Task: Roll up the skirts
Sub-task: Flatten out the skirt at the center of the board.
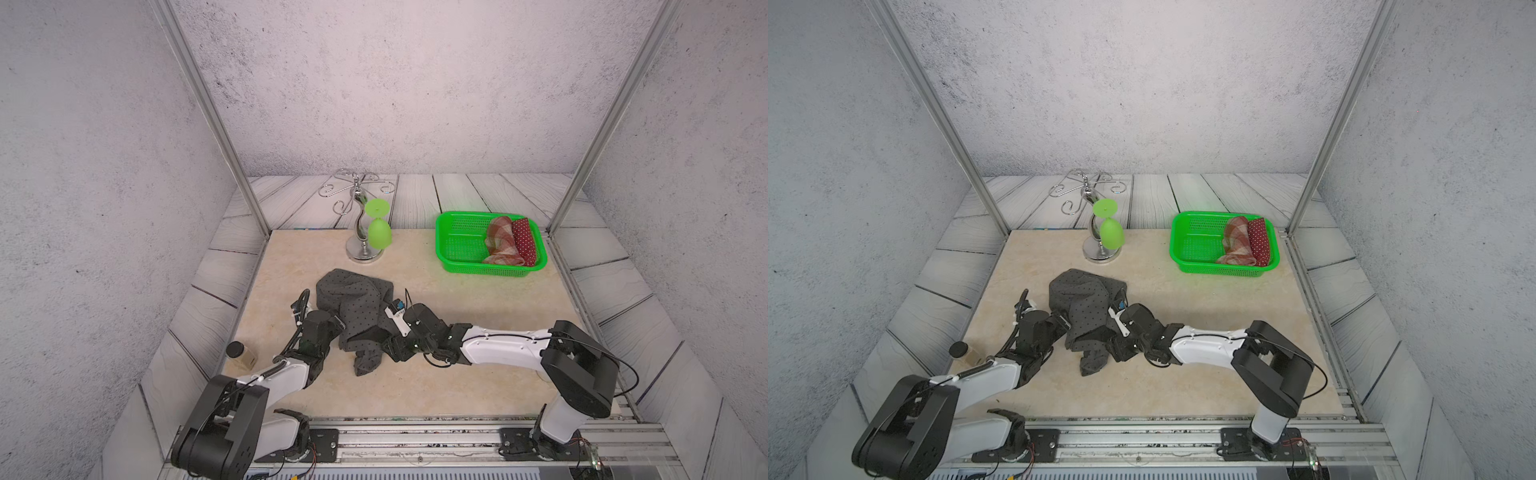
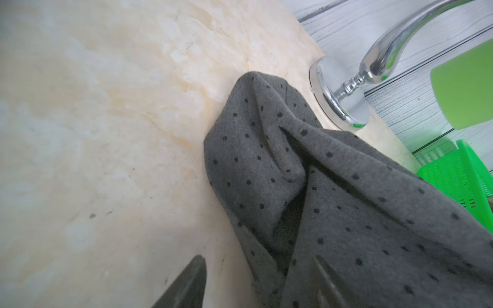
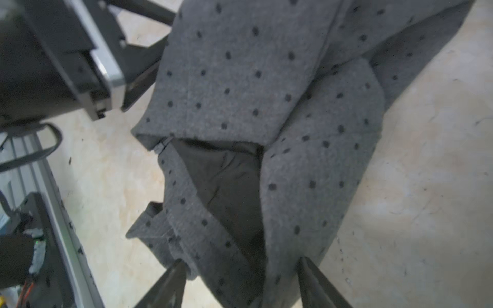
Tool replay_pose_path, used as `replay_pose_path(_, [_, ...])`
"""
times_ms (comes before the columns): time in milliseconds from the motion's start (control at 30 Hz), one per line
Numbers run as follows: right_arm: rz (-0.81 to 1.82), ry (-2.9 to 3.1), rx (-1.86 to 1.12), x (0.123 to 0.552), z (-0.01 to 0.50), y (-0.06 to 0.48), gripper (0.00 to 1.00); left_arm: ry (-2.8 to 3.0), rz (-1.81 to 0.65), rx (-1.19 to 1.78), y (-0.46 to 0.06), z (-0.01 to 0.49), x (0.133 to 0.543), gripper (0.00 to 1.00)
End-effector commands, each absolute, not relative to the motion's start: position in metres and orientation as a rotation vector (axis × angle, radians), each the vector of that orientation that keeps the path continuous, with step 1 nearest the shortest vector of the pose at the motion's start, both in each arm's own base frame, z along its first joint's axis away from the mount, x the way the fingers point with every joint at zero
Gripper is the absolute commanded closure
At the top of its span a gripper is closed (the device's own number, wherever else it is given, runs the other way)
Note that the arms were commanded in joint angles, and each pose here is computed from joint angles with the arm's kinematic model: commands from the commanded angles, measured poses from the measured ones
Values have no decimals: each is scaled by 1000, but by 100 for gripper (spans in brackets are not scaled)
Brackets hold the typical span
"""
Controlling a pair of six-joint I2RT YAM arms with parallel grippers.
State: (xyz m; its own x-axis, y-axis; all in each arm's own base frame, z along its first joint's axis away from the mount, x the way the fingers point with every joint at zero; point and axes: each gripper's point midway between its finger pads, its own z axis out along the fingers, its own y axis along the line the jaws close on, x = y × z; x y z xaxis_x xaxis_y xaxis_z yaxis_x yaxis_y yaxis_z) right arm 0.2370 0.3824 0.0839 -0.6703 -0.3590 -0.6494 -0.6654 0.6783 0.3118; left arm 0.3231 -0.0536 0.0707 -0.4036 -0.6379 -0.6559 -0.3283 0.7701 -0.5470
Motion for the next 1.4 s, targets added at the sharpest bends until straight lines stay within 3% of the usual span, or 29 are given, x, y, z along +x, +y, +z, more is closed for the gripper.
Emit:
replay_pose_path(0, [595,2371,-830,243,66,371,44,1970,-364,-759,-43,88,322,35])
replay_pose_path(333, [500,2400,-905,228,49,354,28,1892,-344,-753,-34,116,322,35])
replay_pose_path(733, [201,2305,-1156,210,42,353,27,1894,-332,-755,-33,114,322,35])
replay_pose_path(967, [23,2236,-1181,235,41,357,28,1891,-334,-753,-33,115,323,35])
replay_pose_path(1067, [-1,2186,-1181,243,46,362,35,1885,-320,-753,-30,116,322,34])
replay_pose_path(1133, [1,2158,-1184,246,52,365,46,1880,-319,-755,-29,117,322,34])
replay_pose_path(1167, [-1,2152,-1188,247,53,366,55,1880,-320,-754,-29,118,323,34])
replay_pose_path(1233, [-1,2140,-1193,248,57,367,88,1876,-322,-758,-28,119,323,34])
replay_pose_path(1267, [4,2133,-1188,248,61,368,100,1876,-322,-759,-28,119,323,34])
replay_pose_path(1367, [43,2083,-1144,249,89,367,100,1869,-326,-762,-27,124,324,34])
